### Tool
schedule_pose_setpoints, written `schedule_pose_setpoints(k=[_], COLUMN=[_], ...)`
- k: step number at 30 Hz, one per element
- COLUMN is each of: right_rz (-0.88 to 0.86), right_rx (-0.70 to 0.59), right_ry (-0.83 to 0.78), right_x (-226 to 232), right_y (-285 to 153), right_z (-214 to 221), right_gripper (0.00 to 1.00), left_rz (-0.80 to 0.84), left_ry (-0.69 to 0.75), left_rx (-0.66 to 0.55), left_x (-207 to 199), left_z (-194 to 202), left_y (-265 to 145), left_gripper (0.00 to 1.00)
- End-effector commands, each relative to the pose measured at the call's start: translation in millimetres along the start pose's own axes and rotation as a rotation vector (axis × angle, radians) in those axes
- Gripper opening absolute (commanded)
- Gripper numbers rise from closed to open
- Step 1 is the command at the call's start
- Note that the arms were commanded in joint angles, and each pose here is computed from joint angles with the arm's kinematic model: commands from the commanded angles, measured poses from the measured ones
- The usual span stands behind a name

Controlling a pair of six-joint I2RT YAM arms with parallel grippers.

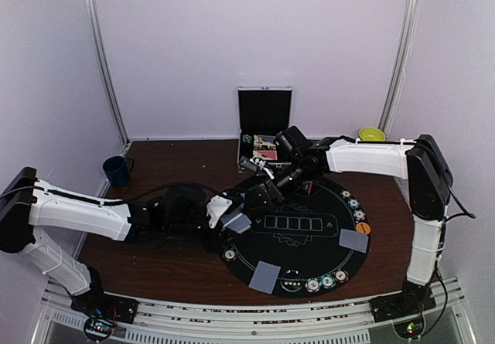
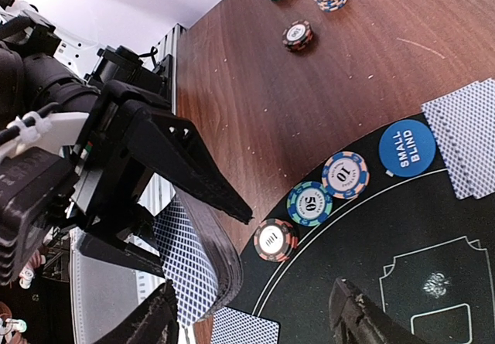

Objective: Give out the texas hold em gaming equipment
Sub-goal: Pick up the poker card from the face-down deck piles.

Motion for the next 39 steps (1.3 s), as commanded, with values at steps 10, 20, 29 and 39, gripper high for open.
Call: schedule_pose_setpoints(k=[10, 20, 29, 39], right_rz=[-0.057, -0.012, 0.009, 0.026], right_rx=[0.029, 0.053, 0.075, 0.076], right_ry=[0.005, 0.074, 0.076, 0.063], right_x=[5, -9, -9, -7], right_y=[27, 37, 30, 19], right_z=[-4, 1, 5, 8], right_gripper=[0.66, 0.54, 0.39, 0.27], left_rz=[0.024, 0.025, 0.024, 0.022], left_ry=[0.012, 0.013, 0.015, 0.017], left_rx=[-0.065, -0.062, -0.059, -0.053], left_x=[-5, -5, -5, -4], left_z=[-14, -13, -13, -12], left_y=[-3, -3, -2, 0], left_gripper=[0.53, 0.53, 0.53, 0.53])
Point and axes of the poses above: each gripper's point midway between its finger pads, its own y axis out along the fingers, its own x axis along the line the jaws close on, z = x × y, the point moved 9 cm from there along -y, back along the fingers, and after that the axes turned 8 degrees about -y, right-handed, at the moved point
